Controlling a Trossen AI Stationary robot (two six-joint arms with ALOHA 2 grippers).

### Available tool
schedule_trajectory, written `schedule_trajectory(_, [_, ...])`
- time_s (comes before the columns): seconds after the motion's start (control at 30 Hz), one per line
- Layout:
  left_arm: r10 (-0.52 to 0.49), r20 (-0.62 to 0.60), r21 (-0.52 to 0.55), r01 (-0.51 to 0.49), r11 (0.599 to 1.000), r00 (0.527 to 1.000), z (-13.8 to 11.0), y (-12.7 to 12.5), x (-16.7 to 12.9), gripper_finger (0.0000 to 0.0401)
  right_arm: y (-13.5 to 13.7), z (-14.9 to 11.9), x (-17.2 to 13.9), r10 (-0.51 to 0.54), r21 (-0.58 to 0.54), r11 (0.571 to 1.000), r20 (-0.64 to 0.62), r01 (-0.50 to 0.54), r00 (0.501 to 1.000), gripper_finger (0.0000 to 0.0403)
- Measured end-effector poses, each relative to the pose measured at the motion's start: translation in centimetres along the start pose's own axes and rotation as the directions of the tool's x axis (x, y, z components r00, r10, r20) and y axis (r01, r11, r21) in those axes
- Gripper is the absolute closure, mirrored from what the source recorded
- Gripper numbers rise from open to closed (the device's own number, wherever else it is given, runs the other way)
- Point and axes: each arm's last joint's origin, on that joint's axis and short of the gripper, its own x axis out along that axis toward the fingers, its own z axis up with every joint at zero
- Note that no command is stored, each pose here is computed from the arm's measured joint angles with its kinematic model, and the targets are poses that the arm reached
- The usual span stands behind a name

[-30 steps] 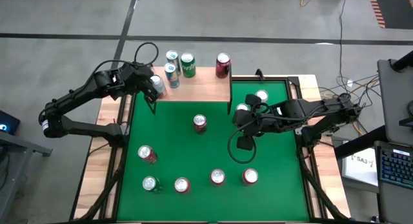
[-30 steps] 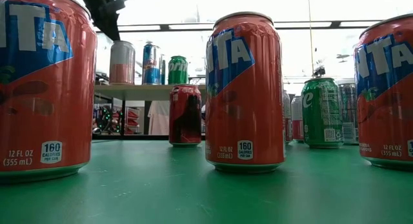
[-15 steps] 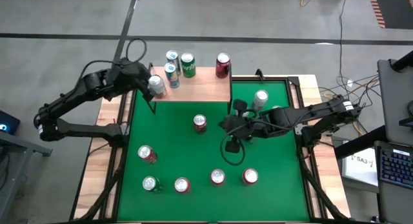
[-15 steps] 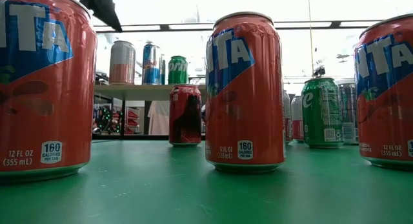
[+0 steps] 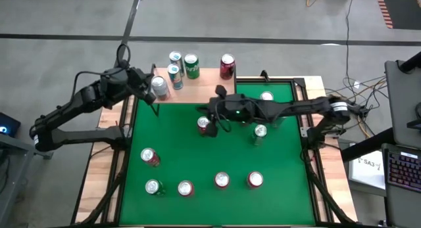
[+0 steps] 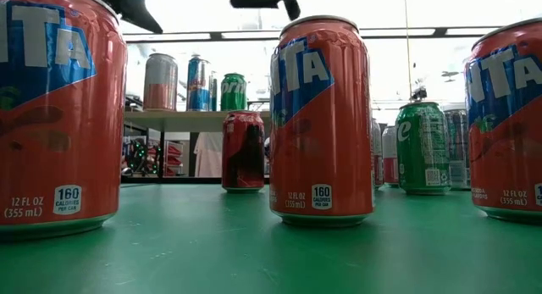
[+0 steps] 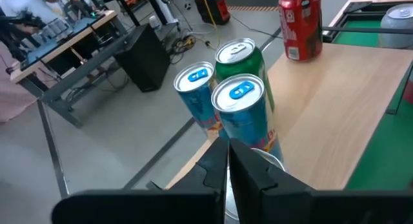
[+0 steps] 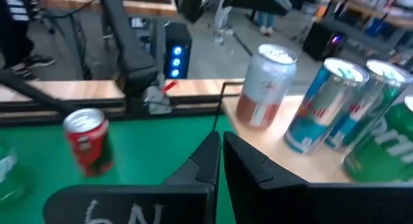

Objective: Place canned beverage on shelf
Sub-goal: Put the green can on the shelf

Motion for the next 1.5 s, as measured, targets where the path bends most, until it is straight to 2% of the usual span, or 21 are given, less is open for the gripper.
schedule_trajectory(0.13, [0.002,0.005,0.020,-0.002,1.000,1.000,-0.3,-0.2,0.4,0.0401,-0.8,-0.4,2.0,-0.038,-0.011,0.999,0.034,0.039,0.999,0.0390])
schedule_trajectory(0.37, [0.000,-0.014,0.050,0.001,0.999,1.000,-0.5,-0.7,1.2,0.0401,-2.3,-0.1,3.8,-0.083,-0.004,0.996,0.071,0.084,0.994,0.0390])
schedule_trajectory(0.67, [-0.006,-0.046,0.064,0.008,0.998,0.999,-0.6,-1.1,2.0,0.0401,-2.5,-1.2,6.5,-0.109,-0.019,0.993,0.169,0.114,0.980,0.0390])
schedule_trajectory(0.93, [-0.021,-0.125,0.097,0.033,0.995,0.992,-1.4,-1.3,2.2,0.0401,-3.3,-1.8,8.0,-0.137,-0.016,0.989,0.268,0.146,0.954,0.0390])
schedule_trajectory(1.17, [-0.028,-0.164,0.095,0.044,0.995,0.986,-1.8,-1.4,2.2,0.0401,-4.6,-3.5,10.0,-0.043,0.014,0.999,0.371,0.040,0.928,0.0390])
schedule_trajectory(1.5, [-0.031,-0.181,0.077,0.046,0.996,0.983,-2.0,-1.5,2.1,0.0401,-5.5,-5.0,14.0,-0.044,0.039,0.999,0.335,0.033,0.941,0.0390])
